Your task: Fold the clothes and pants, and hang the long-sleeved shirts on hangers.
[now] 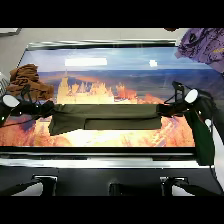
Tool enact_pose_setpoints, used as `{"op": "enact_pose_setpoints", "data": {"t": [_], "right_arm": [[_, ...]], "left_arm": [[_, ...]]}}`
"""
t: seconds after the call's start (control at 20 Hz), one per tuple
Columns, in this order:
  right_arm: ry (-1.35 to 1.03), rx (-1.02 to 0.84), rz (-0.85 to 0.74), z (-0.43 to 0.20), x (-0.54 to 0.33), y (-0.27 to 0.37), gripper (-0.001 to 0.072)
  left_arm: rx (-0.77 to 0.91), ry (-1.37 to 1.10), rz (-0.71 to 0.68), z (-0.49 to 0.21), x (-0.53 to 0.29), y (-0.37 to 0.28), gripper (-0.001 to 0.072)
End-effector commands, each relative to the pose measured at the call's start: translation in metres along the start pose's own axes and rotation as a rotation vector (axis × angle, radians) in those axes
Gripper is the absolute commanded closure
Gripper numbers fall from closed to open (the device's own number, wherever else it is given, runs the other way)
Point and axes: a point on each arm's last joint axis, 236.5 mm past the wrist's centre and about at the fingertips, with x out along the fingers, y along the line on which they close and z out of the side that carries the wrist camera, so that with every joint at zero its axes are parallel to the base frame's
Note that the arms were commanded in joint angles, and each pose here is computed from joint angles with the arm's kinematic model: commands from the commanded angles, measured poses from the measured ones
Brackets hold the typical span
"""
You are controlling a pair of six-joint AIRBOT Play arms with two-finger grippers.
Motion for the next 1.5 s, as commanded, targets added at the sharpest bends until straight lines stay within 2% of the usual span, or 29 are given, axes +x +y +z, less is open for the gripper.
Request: {"op": "enact_pose_setpoints", "data": {"t": [0.0, 0.2, 0.25, 0.3, 0.35, 0.4, 0.45, 0.5, 0.7, 0.75, 0.8, 0.85, 1.15, 1.3, 1.35, 1.45], "right_arm": [[-0.022, 0.011, 0.005, 0.027, 0.021, 0.002, 0.0681], [0.01, 0.03, 0.016, 0.026, 0.039, 0.001, 0.0672], [0.019, 0.04, 0.028, 0.025, 0.042, 0.003, 0.0608], [0.021, 0.05, 0.035, 0.025, 0.043, 0.004, 0.0511], [0.026, 0.086, 0.035, 0.025, 0.041, 0.004, 0.0408], [0.033, 0.121, 0.038, 0.028, 0.033, 0.001, 0.027], [0.032, 0.157, 0.045, 0.034, 0.021, -0.005, 0.0175], [0.018, 0.204, 0.082, 0.044, 0.006, -0.011, 0.0147], [-0.008, 0.384, 0.339, 0.06, -0.023, -0.035, 0.0146], [0.033, 0.379, 0.357, 0.051, -0.018, -0.042, 0.0139], [0.073, 0.355, 0.371, 0.042, -0.012, -0.045, 0.0094], [0.111, 0.325, 0.384, 0.034, -0.004, -0.045, 0.0091], [0.195, 0.338, 0.563, 0.029, 0.038, -0.024, 0.0053], [0.267, 0.3, 0.546, 0.013, 0.062, -0.01, 0.0056], [0.282, 0.283, 0.534, 0.008, 0.069, -0.003, 0.0067], [0.304, 0.248, 0.531, 0.002, 0.076, 0.015, 0.0211]], "left_arm": [[0.02, 0.018, 0.007, 0.024, 0.025, 0.0, 0.0693], [-0.001, 0.071, 0.024, 0.022, 0.053, 0.011, 0.069], [-0.005, 0.084, 0.028, 0.02, 0.058, 0.013, 0.0688], [-0.008, 0.089, 0.03, 0.019, 0.06, 0.014, 0.0682], [-0.008, 0.085, 0.029, 0.02, 0.06, 0.014, 0.0624], [-0.003, 0.076, 0.026, 0.024, 0.057, 0.012, 0.0547], [0.003, 0.066, 0.022, 0.029, 0.053, 0.009, 0.0462], [0.012, 0.045, 0.015, 0.037, 0.047, 0.004, 0.0377], [0.049, -0.044, -0.015, 0.072, 0.022, -0.018, 0.0365], [0.06, -0.073, -0.024, 0.081, 0.014, -0.024, 0.0206], [0.071, -0.102, -0.033, 0.09, 0.005, -0.031, 0.0018], [0.081, -0.128, -0.041, 0.098, -0.004, -0.037, 0.0], [0.125, -0.242, -0.076, 0.121, -0.05, -0.062, -0.0001], [0.129, -0.253, -0.08, 0.121, -0.056, -0.064, -0.0001], [0.129, -0.253, -0.08, 0.121, -0.056, -0.064, -0.0001], [0.129, -0.253, -0.08, 0.121, -0.056, -0.064, 0.0]]}}
